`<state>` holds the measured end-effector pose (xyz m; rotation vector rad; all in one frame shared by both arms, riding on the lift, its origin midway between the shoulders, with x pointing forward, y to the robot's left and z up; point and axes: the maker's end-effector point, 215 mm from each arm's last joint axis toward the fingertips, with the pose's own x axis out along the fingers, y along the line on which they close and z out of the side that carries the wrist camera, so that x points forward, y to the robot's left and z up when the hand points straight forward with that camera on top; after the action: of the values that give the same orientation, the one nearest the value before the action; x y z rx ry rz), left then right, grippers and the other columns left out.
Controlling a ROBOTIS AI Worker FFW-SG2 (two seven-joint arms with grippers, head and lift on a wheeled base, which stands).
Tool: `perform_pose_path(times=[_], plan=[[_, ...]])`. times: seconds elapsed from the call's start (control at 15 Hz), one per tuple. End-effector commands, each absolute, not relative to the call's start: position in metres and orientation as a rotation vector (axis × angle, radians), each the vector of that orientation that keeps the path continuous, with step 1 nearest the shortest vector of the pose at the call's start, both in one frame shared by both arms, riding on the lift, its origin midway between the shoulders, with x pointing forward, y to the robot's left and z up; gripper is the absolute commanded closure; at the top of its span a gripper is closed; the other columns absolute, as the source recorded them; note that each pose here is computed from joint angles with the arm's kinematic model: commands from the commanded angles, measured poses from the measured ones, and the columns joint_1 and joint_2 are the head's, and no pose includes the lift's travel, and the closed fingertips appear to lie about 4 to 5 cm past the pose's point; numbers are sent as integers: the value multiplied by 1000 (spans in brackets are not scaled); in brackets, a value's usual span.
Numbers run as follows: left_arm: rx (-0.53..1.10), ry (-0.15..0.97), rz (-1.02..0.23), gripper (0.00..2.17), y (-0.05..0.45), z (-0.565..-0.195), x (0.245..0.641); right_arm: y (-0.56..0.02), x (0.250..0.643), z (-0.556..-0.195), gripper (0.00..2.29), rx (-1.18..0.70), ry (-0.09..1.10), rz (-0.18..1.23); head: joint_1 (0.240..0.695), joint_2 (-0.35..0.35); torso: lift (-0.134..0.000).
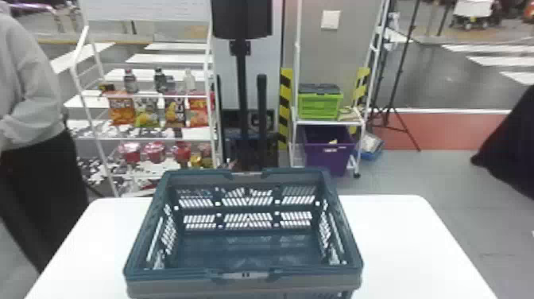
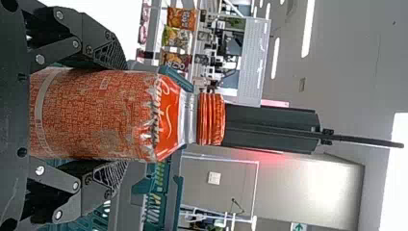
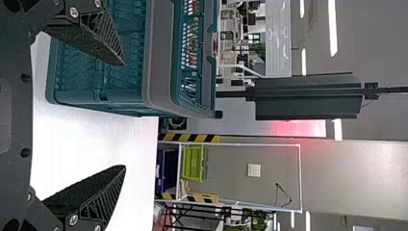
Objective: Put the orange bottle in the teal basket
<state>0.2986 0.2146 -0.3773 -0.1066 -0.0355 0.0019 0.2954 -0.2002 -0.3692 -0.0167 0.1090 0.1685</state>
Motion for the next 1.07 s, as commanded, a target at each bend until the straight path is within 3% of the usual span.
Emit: perform_pose_path(times=[0.0, 0.47, 1.0], plan=[[-109, -39, 4, 515, 214, -375, 300, -201, 297, -369, 130, -17, 107, 166, 499, 0, 0], [-60, -65, 15, 512, 241, -314, 330, -204, 299, -369, 130, -15, 104, 158, 499, 0, 0], [38, 132, -67, 512, 269, -301, 428, -209, 302, -376, 130, -16, 124, 133, 499, 0, 0]])
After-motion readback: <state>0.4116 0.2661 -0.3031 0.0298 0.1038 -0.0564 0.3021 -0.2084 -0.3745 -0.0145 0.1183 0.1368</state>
